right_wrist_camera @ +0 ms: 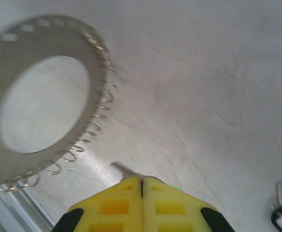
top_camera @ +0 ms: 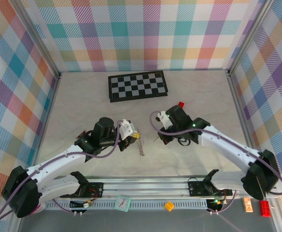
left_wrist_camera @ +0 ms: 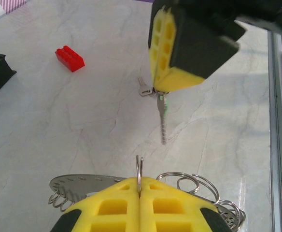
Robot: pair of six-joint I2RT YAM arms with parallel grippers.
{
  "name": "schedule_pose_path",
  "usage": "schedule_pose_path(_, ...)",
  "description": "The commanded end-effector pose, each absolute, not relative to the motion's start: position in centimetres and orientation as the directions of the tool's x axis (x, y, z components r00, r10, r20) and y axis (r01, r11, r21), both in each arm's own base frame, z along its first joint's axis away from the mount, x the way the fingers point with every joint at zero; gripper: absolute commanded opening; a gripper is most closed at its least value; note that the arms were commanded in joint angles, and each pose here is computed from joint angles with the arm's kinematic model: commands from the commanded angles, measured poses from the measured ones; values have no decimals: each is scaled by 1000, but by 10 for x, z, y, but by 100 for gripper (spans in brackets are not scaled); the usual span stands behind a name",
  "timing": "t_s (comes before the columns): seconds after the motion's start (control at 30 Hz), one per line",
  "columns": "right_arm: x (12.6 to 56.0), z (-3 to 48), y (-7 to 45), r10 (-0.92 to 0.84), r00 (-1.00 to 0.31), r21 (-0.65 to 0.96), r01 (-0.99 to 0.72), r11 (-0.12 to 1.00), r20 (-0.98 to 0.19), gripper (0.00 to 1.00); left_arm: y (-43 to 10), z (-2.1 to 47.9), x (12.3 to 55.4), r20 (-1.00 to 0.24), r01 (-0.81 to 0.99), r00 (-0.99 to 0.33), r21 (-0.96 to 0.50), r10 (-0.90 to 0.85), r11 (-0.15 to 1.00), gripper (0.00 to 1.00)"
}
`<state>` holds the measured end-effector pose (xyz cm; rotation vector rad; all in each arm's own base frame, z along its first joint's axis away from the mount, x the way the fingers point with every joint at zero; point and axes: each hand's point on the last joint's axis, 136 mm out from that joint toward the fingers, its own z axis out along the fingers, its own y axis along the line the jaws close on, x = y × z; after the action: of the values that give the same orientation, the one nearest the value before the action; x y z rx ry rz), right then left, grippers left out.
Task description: Put the keys on the keyring
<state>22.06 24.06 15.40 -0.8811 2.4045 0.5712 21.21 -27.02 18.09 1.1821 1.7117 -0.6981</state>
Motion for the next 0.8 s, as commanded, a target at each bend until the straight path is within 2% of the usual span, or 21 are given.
schedule_pose_path(0.0,216,181,263,-477,-470,173,-823,541,-742,0,-274,212,218,-935,916,-92,56,344,397,0)
schedule_pose_path(0.17,202,205,279,-442,-303,127,-914,384,-844,0,-275,214,217,-937,915,-137,5,322,403,0)
schedule_pose_path(0.37,190,220,292,-388,-247,142,-949,280,-888,0,-277,214,214,-936,918,-166,-32,309,396,0)
schedule_pose_path(0.57,186,225,304,-376,-198,121,-968,220,-905,0,-280,214,212,-938,924,-172,-49,300,379,0)
schedule_pose_path(0.77,189,222,315,-384,-191,115,-971,211,-903,0,-281,212,212,-938,925,-177,-55,300,375,0)
